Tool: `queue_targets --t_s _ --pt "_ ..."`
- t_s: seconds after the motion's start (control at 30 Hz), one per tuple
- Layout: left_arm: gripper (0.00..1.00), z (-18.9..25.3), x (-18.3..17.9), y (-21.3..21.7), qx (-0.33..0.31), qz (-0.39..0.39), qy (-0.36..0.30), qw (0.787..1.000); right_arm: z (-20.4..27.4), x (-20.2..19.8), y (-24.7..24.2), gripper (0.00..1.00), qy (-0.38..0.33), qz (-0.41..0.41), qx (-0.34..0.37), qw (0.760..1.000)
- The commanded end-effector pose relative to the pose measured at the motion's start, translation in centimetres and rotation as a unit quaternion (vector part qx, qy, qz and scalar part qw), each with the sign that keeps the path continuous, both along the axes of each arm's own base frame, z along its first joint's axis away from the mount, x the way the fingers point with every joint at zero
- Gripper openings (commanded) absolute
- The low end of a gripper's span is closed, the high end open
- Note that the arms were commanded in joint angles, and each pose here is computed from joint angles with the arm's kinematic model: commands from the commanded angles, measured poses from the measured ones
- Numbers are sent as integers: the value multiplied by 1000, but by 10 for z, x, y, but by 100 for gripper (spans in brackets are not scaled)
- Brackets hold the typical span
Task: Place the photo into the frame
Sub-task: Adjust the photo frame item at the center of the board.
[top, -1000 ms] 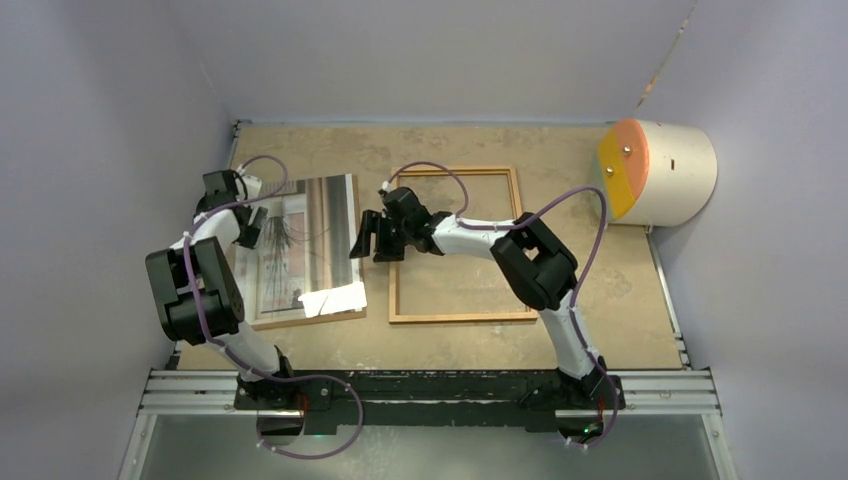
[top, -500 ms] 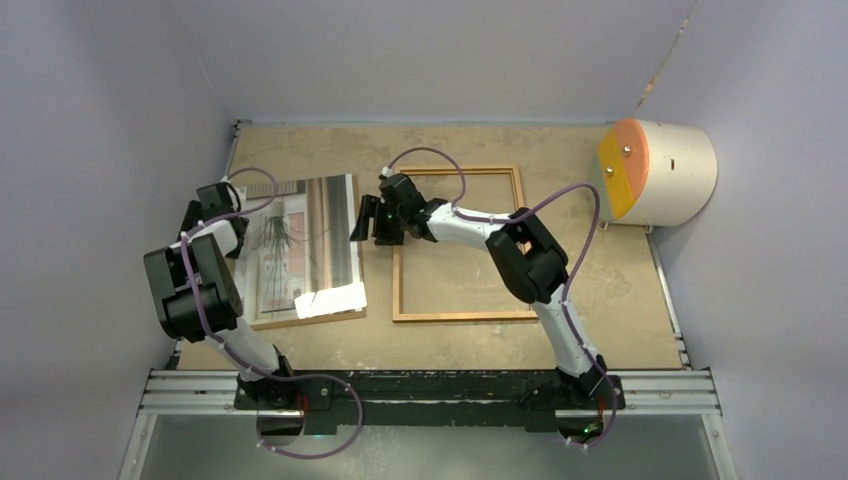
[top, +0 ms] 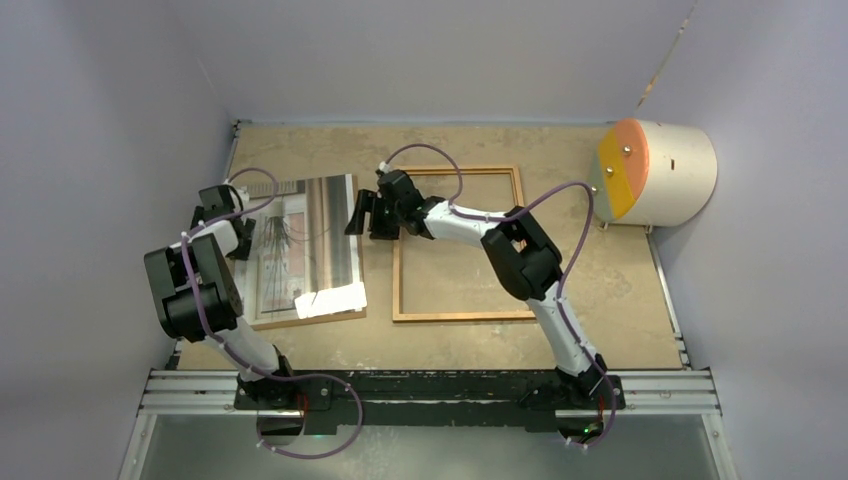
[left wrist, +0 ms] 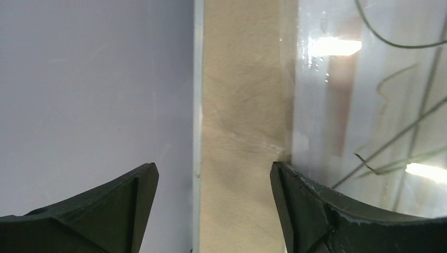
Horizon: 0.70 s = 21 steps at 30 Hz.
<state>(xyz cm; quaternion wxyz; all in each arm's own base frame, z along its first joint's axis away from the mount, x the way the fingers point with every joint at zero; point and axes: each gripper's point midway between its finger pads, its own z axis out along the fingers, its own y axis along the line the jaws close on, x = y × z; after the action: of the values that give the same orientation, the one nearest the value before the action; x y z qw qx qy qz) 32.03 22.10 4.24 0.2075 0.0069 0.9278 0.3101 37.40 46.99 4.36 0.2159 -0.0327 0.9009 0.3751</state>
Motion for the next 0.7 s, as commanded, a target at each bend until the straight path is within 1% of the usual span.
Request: queue_targets --t_s 0.0,0.13,0.3,0.37,0.47,0.67 --pt "82 8 14 -28 -71 -28 -36 996 -47 -5 -15 75 43 0 -51 998" --pt "82 4 18 -38 -94 -49 -30 994 -49 0 -10 74 41 -2 -46 998" --pt "82 -6 16 -48 -114 -61 -15 991 -48 -6 -5 72 51 4 -29 998" --pt "83 1 18 -49 -116 -64 -23 991 -44 -9 -4 71 51 8 -24 998" --pt "83 4 19 -51 -108 -72 -27 991 -29 -11 0 70 38 10 -19 999" --pt "82 -18 11 -56 -103 -74 8 992 -4 -16 14 67 -2 27 -26 999"
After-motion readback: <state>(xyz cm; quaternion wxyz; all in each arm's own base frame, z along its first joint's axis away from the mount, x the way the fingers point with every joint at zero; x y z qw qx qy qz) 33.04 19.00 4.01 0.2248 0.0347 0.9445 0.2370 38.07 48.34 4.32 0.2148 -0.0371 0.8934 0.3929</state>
